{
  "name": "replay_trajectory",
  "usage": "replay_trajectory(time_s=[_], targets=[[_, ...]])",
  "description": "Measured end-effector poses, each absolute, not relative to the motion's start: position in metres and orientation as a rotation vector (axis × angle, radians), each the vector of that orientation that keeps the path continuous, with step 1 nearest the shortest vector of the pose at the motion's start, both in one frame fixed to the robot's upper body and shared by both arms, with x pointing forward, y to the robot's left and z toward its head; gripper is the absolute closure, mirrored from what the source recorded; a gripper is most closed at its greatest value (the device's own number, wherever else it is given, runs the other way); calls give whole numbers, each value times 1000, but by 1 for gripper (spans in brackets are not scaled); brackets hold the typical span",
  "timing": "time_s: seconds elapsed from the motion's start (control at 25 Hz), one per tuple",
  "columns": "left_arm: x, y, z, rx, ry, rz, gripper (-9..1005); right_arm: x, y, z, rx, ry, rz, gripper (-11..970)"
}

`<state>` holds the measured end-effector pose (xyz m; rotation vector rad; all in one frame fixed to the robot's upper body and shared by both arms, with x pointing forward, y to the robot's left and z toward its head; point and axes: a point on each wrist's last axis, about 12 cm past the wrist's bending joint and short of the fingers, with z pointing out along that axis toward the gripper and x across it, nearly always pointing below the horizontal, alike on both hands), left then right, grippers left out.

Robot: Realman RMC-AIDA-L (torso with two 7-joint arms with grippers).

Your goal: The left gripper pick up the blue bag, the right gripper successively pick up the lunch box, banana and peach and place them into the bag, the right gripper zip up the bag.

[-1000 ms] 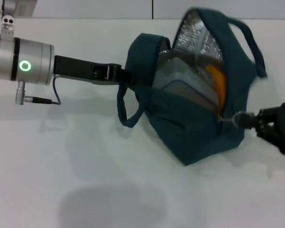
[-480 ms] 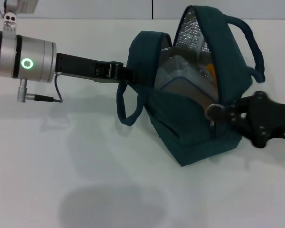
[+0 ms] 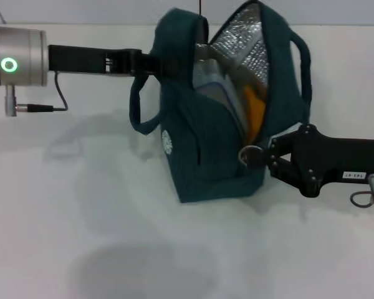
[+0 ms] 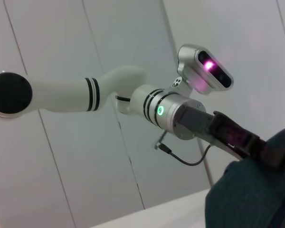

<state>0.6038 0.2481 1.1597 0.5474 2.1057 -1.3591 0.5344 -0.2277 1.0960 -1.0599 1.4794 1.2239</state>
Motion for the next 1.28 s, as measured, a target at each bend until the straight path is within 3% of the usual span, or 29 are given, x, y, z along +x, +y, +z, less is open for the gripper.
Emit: replay_trajectory(time_s=[0.44,0.72,0.92,1.16,1.28], targets=[[600,246,1155,602,2042,-1353,817,540,-220,1103,-1052,1443,1233,956],[592,259,1159,567,1812,-1366,718,541,-220,1103,-1049,1447,1235,956],[556,283,1141,581,1621,-1316,529,543,-218,1109,-1029,1412,1251,956],[490,292,1089,538,1519,-1256,278,550,-221,1119,-999,1387,1250,956],[463,285,1059,516,1502,-1211,252,555,-218,1122,-1005,1386,1238,956]])
